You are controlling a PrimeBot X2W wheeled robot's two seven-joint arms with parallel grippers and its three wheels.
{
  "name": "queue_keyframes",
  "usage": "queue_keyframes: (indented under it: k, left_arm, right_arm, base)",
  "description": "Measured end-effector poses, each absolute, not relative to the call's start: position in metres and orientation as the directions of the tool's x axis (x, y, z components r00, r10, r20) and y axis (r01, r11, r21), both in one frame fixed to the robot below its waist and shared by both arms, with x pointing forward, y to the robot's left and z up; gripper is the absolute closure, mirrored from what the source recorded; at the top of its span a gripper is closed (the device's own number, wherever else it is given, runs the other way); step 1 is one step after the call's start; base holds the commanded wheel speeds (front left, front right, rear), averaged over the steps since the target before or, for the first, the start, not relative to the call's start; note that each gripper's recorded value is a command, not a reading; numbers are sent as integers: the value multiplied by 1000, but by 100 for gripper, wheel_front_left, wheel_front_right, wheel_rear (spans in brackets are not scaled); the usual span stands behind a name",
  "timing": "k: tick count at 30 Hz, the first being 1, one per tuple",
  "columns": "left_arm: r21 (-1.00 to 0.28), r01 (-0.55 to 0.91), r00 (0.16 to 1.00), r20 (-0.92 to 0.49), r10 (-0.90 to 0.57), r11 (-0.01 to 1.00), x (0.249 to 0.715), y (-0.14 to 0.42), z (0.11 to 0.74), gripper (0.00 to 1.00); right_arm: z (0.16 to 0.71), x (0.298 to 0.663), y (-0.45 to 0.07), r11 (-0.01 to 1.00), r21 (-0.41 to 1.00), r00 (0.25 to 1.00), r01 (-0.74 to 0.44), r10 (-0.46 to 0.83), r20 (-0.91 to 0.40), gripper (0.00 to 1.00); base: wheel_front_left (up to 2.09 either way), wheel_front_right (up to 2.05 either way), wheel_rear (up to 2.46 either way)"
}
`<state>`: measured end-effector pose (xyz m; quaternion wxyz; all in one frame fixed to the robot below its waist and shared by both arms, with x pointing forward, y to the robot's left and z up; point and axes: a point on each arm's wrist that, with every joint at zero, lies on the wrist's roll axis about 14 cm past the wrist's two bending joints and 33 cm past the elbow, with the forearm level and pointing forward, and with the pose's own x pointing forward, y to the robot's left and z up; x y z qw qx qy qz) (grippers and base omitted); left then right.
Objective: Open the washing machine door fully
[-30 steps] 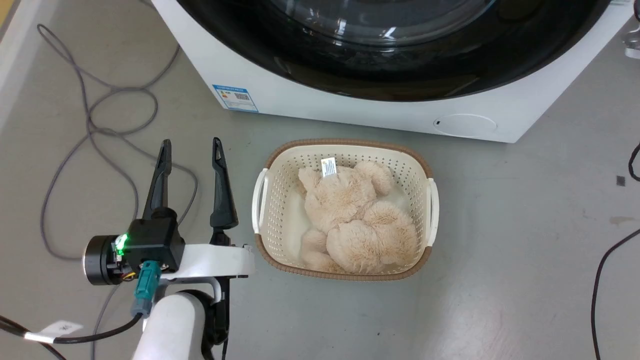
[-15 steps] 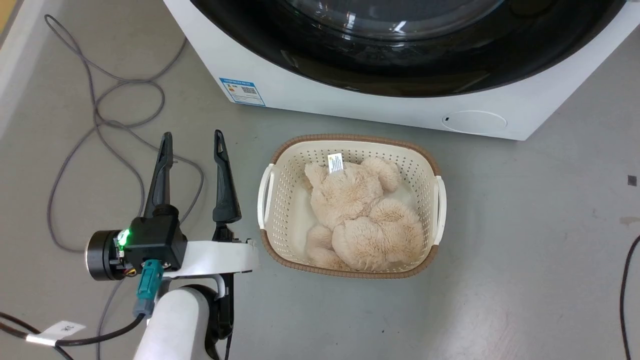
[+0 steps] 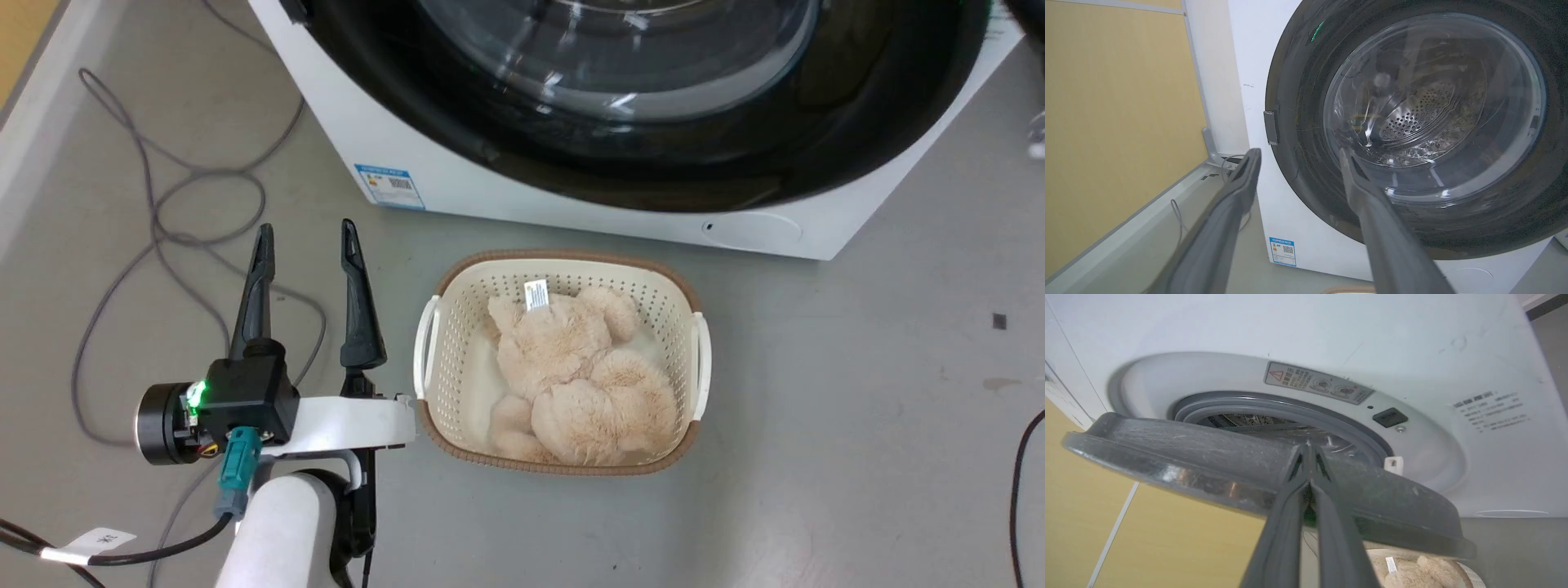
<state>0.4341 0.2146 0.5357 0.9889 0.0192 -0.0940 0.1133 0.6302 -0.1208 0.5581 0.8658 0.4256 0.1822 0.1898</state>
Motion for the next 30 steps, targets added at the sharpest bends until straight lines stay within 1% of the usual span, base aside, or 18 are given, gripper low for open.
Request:
queue_keyframes:
  k: [5, 11, 16, 17, 30]
  left_arm:
    - [12, -222, 956, 199, 216, 975, 431, 213, 540, 0]
    - [7, -223, 953, 210, 217, 975, 425, 214, 545, 0]
    - [9, -225, 952, 214, 218, 974, 416, 215, 548, 0]
    - [4, -225, 950, 221, 219, 974, 410, 215, 552, 0]
    - [11, -230, 949, 226, 222, 973, 390, 217, 555, 0]
  right_arm:
    - [556, 615, -117, 556, 811, 841, -180, 515, -166, 100]
    - [562, 599, -105, 522, 828, 833, -207, 538, -131, 100]
    - [557, 573, -70, 480, 846, 781, -234, 611, -131, 100]
    - [545, 553, -59, 464, 858, 749, -221, 644, -155, 100]
    - [552, 485, -37, 369, 886, 647, -281, 754, -109, 100]
  base:
    - [0, 0, 0]
    - [0, 0, 0]
    - [0, 0, 0]
    - [0, 0, 0]
    - [0, 0, 0]
